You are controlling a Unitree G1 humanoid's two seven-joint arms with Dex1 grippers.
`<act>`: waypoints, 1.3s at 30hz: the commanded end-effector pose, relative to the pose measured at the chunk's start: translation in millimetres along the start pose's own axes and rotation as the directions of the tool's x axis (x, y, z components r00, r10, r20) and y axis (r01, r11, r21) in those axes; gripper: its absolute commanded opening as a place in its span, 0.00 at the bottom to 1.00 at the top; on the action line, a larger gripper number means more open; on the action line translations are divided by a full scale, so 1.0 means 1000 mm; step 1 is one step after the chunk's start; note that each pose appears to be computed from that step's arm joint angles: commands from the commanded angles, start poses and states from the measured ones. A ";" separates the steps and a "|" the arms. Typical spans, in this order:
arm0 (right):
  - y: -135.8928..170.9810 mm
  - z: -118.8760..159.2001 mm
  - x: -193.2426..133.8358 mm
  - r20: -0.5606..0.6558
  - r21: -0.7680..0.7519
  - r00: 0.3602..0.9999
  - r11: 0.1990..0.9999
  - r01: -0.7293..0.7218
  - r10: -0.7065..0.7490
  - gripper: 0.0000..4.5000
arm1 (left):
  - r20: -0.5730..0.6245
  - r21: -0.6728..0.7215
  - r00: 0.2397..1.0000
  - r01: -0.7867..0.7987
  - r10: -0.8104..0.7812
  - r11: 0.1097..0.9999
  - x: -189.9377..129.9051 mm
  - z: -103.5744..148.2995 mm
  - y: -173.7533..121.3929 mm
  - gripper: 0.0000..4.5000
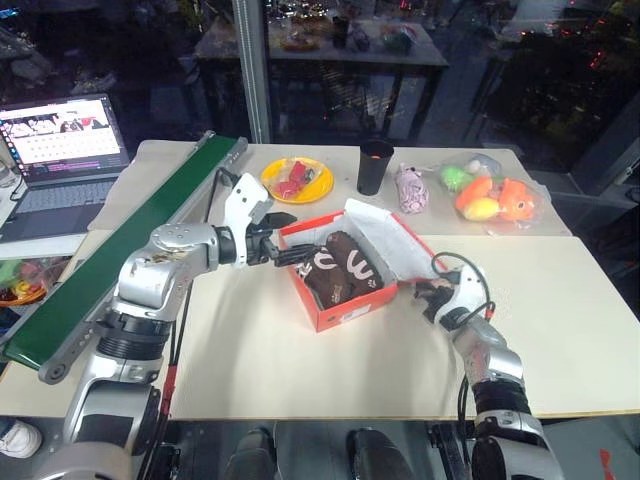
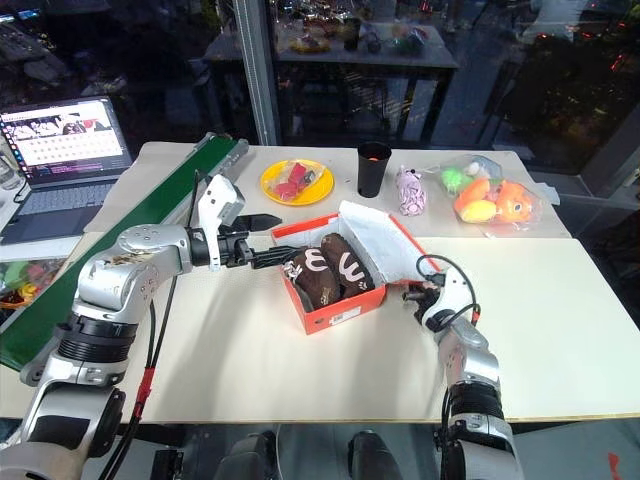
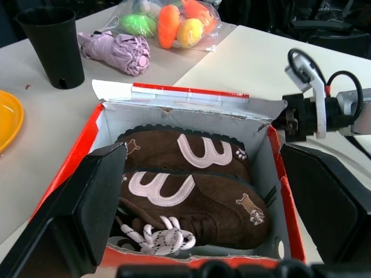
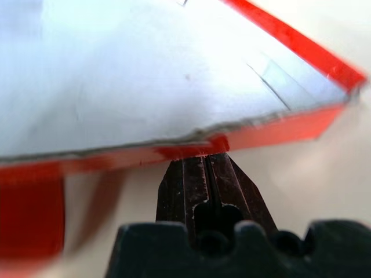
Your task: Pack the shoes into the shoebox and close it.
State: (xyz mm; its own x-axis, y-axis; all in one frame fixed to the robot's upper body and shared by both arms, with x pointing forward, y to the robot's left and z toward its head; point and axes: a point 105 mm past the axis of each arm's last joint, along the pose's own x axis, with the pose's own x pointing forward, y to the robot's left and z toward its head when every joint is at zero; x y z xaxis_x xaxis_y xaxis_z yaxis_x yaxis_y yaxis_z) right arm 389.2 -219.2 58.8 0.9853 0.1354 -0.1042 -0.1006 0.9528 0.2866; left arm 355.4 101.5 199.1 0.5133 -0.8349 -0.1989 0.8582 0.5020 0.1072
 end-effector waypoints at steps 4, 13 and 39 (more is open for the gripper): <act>0.008 0.076 -0.003 0.293 0.053 0.954 0.996 -0.075 0.057 0.00 | 0.033 0.052 0.999 -0.005 0.003 0.999 -0.003 0.014 0.000 1.00; 0.087 0.111 -0.021 0.292 0.086 0.866 0.891 -0.446 0.406 0.00 | 0.022 0.050 0.997 -0.069 0.068 0.996 -0.009 0.012 0.012 1.00; 0.178 -0.008 0.004 -0.270 0.018 0.736 0.768 -0.641 0.621 0.00 | -0.036 0.053 0.999 -0.018 0.020 0.998 -0.067 0.015 -0.006 1.00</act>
State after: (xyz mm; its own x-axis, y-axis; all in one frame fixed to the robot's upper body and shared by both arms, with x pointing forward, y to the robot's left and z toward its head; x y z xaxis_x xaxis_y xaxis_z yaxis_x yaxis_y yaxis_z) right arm 371.9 -43.5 119.0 0.6156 0.7824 -0.0946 -0.7184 0.6065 0.3407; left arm 320.0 153.8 214.8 0.5313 -0.8072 -0.2573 0.8466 0.5170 0.1262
